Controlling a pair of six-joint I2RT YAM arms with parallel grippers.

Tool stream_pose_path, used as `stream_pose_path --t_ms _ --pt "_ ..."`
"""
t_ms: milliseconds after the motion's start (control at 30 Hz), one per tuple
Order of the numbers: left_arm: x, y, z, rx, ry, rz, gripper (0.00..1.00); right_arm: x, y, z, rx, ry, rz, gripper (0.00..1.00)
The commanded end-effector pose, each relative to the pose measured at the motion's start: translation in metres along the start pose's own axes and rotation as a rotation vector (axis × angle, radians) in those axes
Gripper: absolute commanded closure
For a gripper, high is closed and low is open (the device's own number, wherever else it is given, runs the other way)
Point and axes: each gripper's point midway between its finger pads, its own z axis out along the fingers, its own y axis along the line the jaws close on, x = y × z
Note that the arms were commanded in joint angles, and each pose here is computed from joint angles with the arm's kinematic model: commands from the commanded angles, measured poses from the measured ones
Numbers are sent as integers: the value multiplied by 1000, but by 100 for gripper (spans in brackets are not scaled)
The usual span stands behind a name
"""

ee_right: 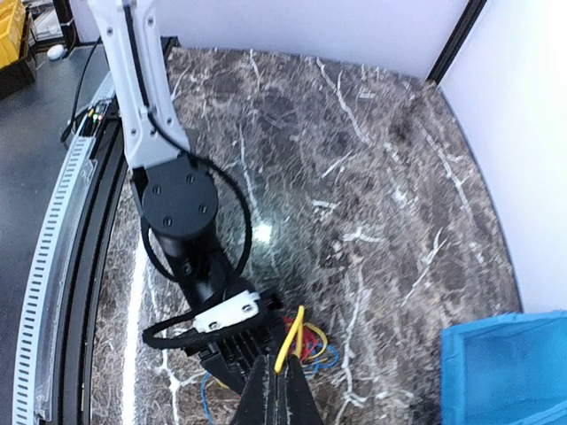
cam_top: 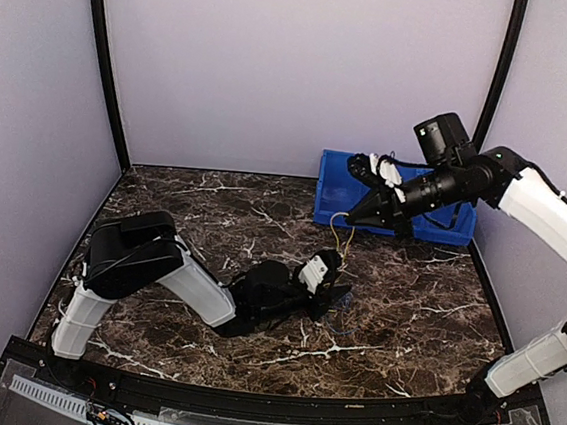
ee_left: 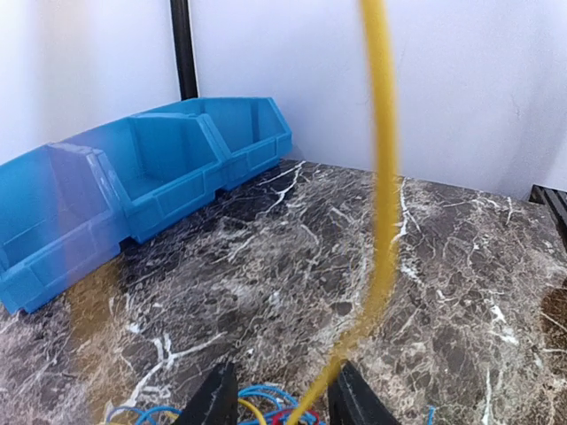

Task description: Untangle the cables

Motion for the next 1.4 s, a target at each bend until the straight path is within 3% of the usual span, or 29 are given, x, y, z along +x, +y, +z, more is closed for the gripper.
stream_pose_path --t_ms 0,167,467,667,867,1033,1200,1367 --pt "18 11 -9 -85 30 -23 65 -68 -16 -53 68 -154 -90 100" --pt "31 13 -16 -99 66 -17 72 -123 -36 -128 167 -322 -149 100" --pt "48 10 -26 -77 138 1 79 -174 -42 -203 339 -433 -288 100" --pt "59 14 -33 -98 176 -2 78 -212 -26 -256 447 -531 -401 100" --pt "65 17 -43 -114 200 -3 76 -228 -12 -280 500 -595 -454 100" --pt "54 17 -55 -106 176 -7 74 -185 -36 -237 449 -532 -326 100" --pt "21 18 -82 -98 117 16 75 -74 -53 -157 405 -333 -92 100" --pt "-5 20 -102 -93 95 63 76 28 -43 -133 496 -152 72 100"
